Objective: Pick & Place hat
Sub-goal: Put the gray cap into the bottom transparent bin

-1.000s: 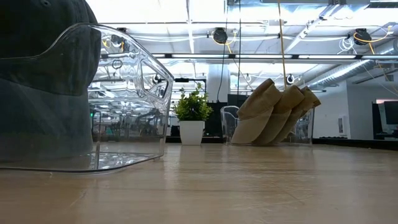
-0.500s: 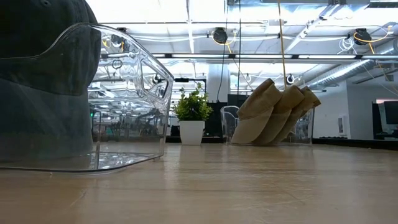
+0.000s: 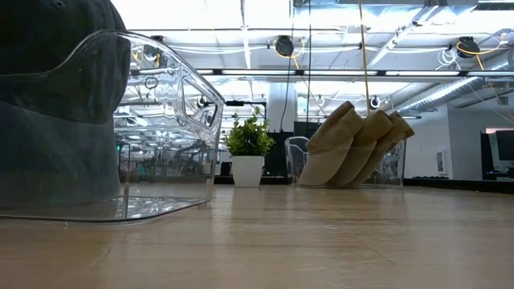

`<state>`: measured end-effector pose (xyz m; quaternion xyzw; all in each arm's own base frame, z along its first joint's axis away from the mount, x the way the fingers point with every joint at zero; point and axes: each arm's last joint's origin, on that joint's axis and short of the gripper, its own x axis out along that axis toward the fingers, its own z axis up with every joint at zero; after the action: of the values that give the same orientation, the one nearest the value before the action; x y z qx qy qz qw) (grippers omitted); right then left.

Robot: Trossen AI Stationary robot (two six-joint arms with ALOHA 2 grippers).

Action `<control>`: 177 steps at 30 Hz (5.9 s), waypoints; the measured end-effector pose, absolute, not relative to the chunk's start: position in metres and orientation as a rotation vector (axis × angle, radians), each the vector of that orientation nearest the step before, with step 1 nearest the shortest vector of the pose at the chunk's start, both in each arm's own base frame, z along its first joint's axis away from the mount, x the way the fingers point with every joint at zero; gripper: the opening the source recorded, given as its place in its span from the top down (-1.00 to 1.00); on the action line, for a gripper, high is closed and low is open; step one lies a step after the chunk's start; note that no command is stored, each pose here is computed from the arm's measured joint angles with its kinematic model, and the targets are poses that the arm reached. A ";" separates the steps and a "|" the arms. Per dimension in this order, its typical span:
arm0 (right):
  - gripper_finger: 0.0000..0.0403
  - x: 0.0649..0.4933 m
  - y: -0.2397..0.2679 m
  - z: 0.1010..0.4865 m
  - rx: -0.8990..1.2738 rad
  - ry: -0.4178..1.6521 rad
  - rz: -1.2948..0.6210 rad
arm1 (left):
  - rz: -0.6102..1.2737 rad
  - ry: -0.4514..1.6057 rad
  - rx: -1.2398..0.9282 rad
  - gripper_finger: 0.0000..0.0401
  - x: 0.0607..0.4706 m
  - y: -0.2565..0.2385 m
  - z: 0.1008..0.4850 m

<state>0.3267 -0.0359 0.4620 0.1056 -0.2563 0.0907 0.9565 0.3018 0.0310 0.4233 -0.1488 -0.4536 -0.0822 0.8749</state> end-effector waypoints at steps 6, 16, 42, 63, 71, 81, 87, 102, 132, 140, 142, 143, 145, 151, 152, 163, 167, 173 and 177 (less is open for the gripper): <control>0.99 0.318 -0.034 0.465 0.274 -0.448 0.244 | -0.311 -0.837 -0.349 0.57 0.305 0.038 0.419; 1.00 0.266 -0.025 0.481 0.256 -0.256 0.259 | -0.485 -0.575 -0.315 -0.13 0.291 0.055 0.425; 1.00 0.253 -0.013 0.445 0.576 0.294 0.563 | -0.458 -0.176 -0.341 -0.12 0.253 0.082 0.446; 1.00 0.306 0.005 0.408 0.754 0.532 0.860 | -0.476 0.003 -0.341 -0.08 0.249 0.089 0.442; 1.00 0.328 0.004 0.401 0.789 0.523 0.940 | -0.520 0.038 -0.361 -0.09 0.255 0.077 0.438; 1.00 0.332 0.002 0.397 0.790 0.525 0.932 | -0.594 0.080 -0.399 -0.09 0.264 0.053 0.434; 1.00 0.332 0.000 0.397 0.796 0.522 0.919 | -0.555 0.100 -0.422 -0.09 0.277 0.048 0.427; 1.00 0.332 0.000 0.397 0.798 0.525 0.920 | -0.479 0.087 -0.418 -0.01 0.287 0.046 0.421; 0.73 0.320 -0.022 0.407 0.709 0.427 0.881 | -0.757 -0.051 -0.710 0.92 0.244 0.033 0.474; 0.67 0.281 -0.043 0.431 0.510 0.255 0.565 | -0.355 -0.067 -0.660 0.92 0.186 0.027 0.478; 0.67 0.271 -0.045 0.436 0.453 0.222 0.454 | -0.258 -0.058 -0.649 0.92 0.174 0.024 0.476; 0.67 0.267 -0.046 0.439 0.427 0.201 0.401 | -0.217 -0.058 -0.649 0.92 0.168 0.022 0.475; 0.66 0.259 -0.046 0.442 0.397 0.189 0.309 | -0.167 -0.070 -0.649 0.92 0.160 0.018 0.476; 0.66 0.237 -0.048 0.451 0.307 0.147 0.054 | -0.059 -0.167 -0.681 0.92 0.155 0.005 0.482; 0.66 0.234 -0.049 0.451 0.295 0.145 0.000 | -0.036 -0.172 -0.684 0.92 0.157 0.003 0.481; 0.66 0.223 -0.053 0.454 0.202 0.140 -0.224 | 0.250 -0.156 -0.739 0.92 0.191 -0.031 0.464; 0.66 0.223 -0.053 0.454 0.198 0.140 -0.222 | 0.283 -0.141 -0.764 0.92 0.204 -0.047 0.457; 0.66 0.223 -0.053 0.454 0.183 0.142 -0.221 | 0.295 -0.134 -0.788 0.92 0.227 -0.073 0.445; 0.66 0.223 -0.052 0.452 0.190 0.155 -0.221 | 0.311 -0.132 -0.796 0.92 0.241 -0.091 0.436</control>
<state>0.2227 -0.0524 0.4524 0.0946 0.0773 -0.1100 0.9864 0.2410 -0.0914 0.4358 -0.3856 -0.0639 0.1505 0.9081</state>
